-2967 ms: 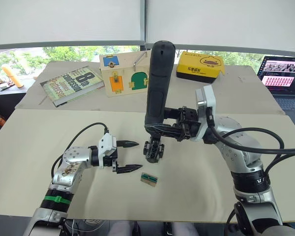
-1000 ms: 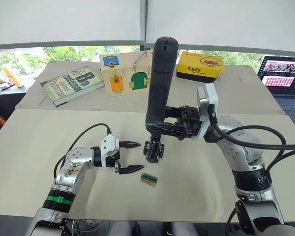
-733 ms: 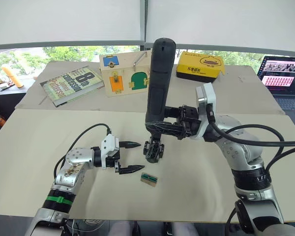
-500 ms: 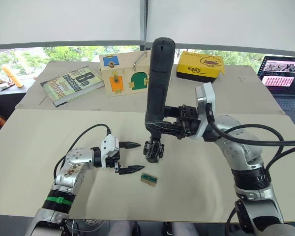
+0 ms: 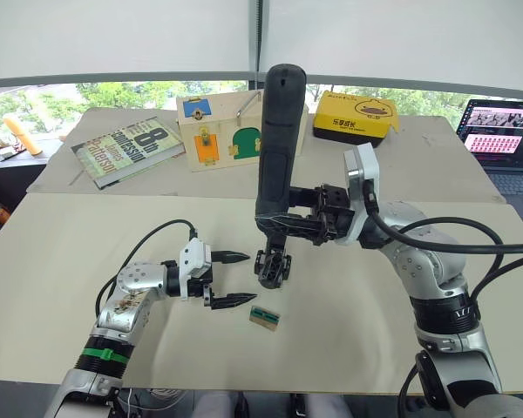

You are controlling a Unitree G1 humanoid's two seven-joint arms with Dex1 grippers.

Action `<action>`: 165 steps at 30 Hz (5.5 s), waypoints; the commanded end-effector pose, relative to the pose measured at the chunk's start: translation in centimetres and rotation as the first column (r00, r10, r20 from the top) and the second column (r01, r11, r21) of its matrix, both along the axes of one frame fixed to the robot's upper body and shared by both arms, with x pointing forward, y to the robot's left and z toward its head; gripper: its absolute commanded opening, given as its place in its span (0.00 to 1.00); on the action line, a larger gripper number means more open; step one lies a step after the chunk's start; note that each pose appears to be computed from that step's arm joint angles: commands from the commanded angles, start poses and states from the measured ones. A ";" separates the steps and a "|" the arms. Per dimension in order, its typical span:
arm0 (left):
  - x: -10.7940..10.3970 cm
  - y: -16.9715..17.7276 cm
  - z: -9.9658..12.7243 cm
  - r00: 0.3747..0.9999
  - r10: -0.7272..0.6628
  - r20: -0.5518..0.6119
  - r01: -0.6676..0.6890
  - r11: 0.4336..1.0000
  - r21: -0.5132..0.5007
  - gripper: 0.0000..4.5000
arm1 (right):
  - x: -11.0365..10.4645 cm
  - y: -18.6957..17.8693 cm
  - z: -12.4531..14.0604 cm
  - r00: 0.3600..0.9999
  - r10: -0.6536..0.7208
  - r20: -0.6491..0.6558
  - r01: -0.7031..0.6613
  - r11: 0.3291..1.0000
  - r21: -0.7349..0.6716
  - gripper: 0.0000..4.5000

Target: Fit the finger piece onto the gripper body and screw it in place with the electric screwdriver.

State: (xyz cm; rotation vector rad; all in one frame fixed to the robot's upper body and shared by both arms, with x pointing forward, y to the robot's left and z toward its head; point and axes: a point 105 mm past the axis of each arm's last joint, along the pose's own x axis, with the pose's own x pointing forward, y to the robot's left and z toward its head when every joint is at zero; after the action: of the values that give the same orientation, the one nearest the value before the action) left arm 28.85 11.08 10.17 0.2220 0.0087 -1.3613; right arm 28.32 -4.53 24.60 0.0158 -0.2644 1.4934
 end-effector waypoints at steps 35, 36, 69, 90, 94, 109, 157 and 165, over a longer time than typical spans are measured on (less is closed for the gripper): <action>-0.1 -0.3 0.4 1.000 0.001 0.029 0.000 1.000 -0.005 1.00 | -0.4 0.3 0.9 0.999 0.021 0.046 -0.022 1.000 0.012 0.43; -0.1 -0.3 0.4 1.000 0.001 0.028 0.000 1.000 -0.005 1.00 | -0.3 0.3 0.9 0.999 0.018 0.047 -0.019 1.000 0.012 0.43; 0.0 -0.5 0.4 1.000 0.001 0.029 -0.001 1.000 -0.008 1.00 | -0.4 0.2 0.7 0.997 0.018 0.074 -0.018 1.000 0.000 0.43; 2.0 -2.1 -1.7 0.999 0.041 -0.012 -0.040 0.997 0.060 1.00 | -0.6 0.3 0.2 0.997 0.013 0.080 -0.013 1.000 -0.008 0.43; 2.3 -2.8 -2.2 1.000 0.026 -0.017 -0.025 0.998 0.061 1.00 | -0.7 0.3 0.1 0.997 0.012 0.081 -0.011 1.000 -0.008 0.43; 2.7 -4.5 -2.3 0.998 -0.067 -0.009 0.067 0.996 0.059 1.00 | -0.6 0.2 0.3 0.997 0.000 0.080 0.001 1.000 -0.012 0.43; 2.2 -4.7 -4.1 0.996 -0.058 -0.067 0.065 0.993 0.101 0.51 | 0.8 0.9 -5.9 0.995 -0.090 -0.049 0.083 0.989 -0.123 0.43; 2.0 -4.4 -4.6 0.995 -0.053 -0.081 0.062 0.992 0.109 0.51 | 0.9 1.1 -6.4 0.991 -0.106 -0.080 0.093 0.985 -0.147 0.43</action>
State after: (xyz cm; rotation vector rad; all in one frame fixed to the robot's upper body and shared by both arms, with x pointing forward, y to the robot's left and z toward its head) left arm 31.66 6.83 6.50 0.2676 0.1071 -1.3969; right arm 28.40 -3.33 21.93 -0.0338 -0.2745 1.4366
